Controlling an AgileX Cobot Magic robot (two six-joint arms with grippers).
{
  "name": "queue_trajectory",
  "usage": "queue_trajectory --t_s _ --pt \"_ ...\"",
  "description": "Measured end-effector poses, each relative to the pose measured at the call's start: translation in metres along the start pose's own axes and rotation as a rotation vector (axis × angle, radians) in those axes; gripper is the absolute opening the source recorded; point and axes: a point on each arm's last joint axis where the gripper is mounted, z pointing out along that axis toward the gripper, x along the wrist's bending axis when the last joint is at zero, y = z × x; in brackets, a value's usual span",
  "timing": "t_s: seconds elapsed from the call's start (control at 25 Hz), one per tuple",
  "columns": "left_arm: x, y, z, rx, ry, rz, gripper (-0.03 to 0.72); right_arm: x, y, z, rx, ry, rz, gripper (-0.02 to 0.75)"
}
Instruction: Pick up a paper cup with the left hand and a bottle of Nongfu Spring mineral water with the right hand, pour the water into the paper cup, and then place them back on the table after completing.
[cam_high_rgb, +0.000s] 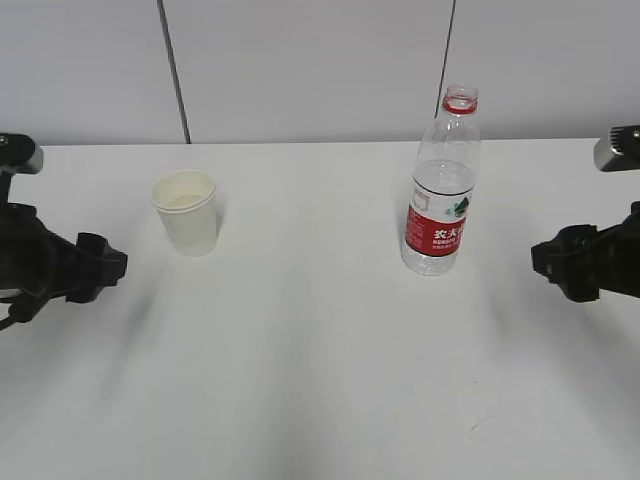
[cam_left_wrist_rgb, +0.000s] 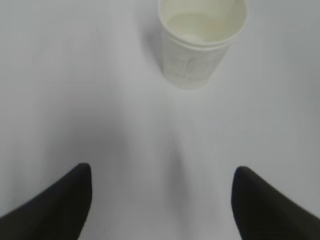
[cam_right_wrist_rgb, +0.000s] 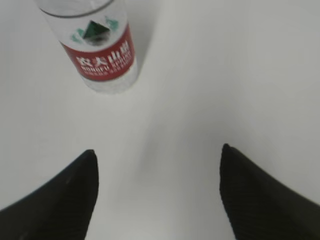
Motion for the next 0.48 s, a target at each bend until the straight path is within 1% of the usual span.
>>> queue_trajectory --t_s 0.16,0.24,0.36,0.48 --pt "0.001 -0.003 -0.021 0.098 0.013 -0.075 0.516 -0.003 0.011 -0.02 0.168 -0.049 0.069 0.556" --pt "0.0 -0.004 -0.033 0.148 0.015 -0.088 0.511 -0.003 0.019 -0.03 0.252 -0.061 0.104 0.556" --pt "-0.001 -0.002 -0.052 0.267 0.017 -0.1 0.502 -0.001 0.032 -0.046 0.399 -0.066 0.155 0.556" --pt "-0.002 0.008 -0.07 0.366 0.019 -0.099 0.501 0.001 0.04 -0.062 0.532 -0.063 0.183 0.556"
